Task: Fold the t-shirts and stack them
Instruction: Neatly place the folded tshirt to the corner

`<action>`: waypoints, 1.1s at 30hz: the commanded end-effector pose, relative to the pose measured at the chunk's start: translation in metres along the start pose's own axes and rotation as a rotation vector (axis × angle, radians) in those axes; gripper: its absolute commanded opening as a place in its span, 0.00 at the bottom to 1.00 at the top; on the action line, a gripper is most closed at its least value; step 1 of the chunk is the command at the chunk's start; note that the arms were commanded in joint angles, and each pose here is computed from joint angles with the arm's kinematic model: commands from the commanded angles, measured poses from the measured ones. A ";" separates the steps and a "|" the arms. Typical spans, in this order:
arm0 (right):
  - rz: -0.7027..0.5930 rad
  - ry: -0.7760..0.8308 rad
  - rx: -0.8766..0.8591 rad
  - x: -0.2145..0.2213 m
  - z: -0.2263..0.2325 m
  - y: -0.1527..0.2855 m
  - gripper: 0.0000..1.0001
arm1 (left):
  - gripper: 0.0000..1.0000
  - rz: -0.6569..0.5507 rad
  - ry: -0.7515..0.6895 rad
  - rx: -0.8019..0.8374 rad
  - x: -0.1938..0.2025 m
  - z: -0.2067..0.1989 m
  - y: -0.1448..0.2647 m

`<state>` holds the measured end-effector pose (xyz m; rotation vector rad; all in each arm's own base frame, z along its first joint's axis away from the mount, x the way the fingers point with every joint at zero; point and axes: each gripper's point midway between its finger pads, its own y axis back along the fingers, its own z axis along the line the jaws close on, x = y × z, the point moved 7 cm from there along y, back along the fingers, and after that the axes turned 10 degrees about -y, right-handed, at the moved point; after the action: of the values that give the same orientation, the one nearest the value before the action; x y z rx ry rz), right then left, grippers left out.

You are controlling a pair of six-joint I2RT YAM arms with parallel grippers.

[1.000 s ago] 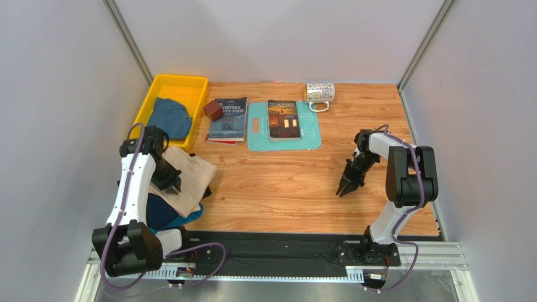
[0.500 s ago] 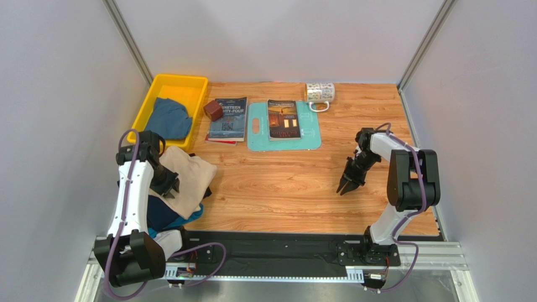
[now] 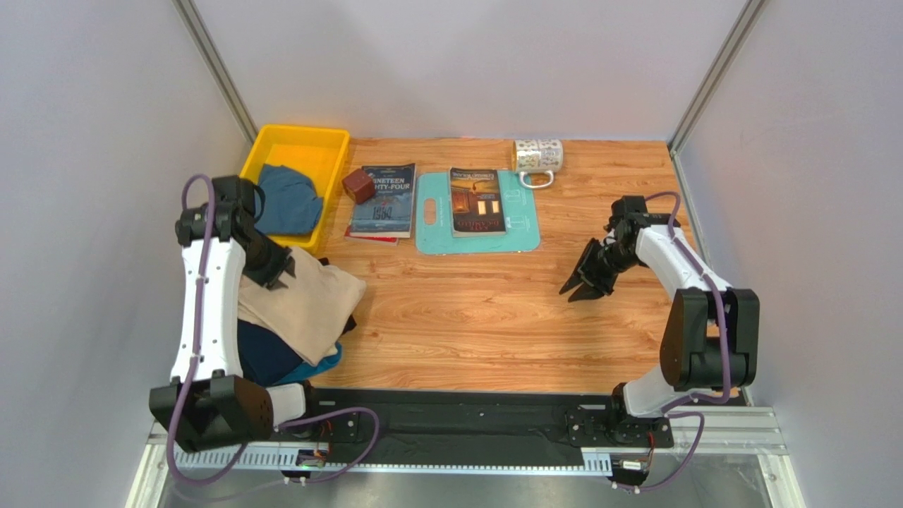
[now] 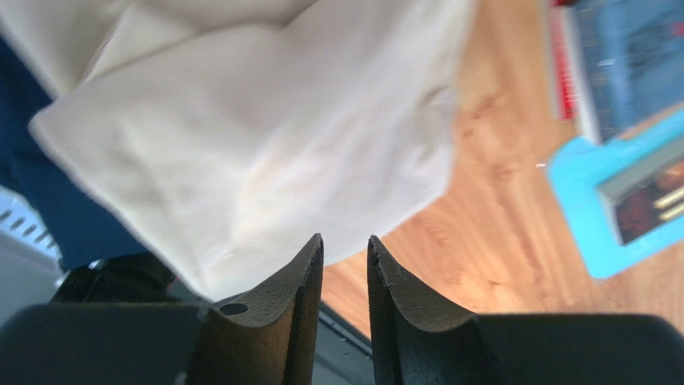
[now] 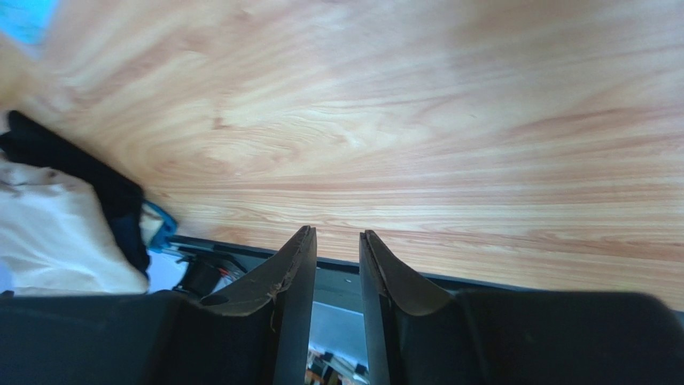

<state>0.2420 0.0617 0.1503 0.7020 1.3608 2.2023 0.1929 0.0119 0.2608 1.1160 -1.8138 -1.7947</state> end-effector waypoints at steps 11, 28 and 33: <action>-0.173 0.139 -0.283 -0.012 0.108 0.040 0.33 | 0.36 0.033 -0.562 0.417 -0.016 -0.180 -0.009; -0.135 0.299 -0.188 -0.007 0.166 0.034 0.33 | 0.40 0.204 -0.744 0.719 0.029 -0.241 -0.023; -0.127 0.299 -0.164 -0.006 0.163 0.032 0.32 | 0.39 0.175 -0.777 0.735 0.034 -0.244 -0.019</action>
<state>0.3480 0.1582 0.2361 0.2374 1.2621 2.3591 0.3561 -0.1675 0.2498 0.3797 -2.9587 -1.6071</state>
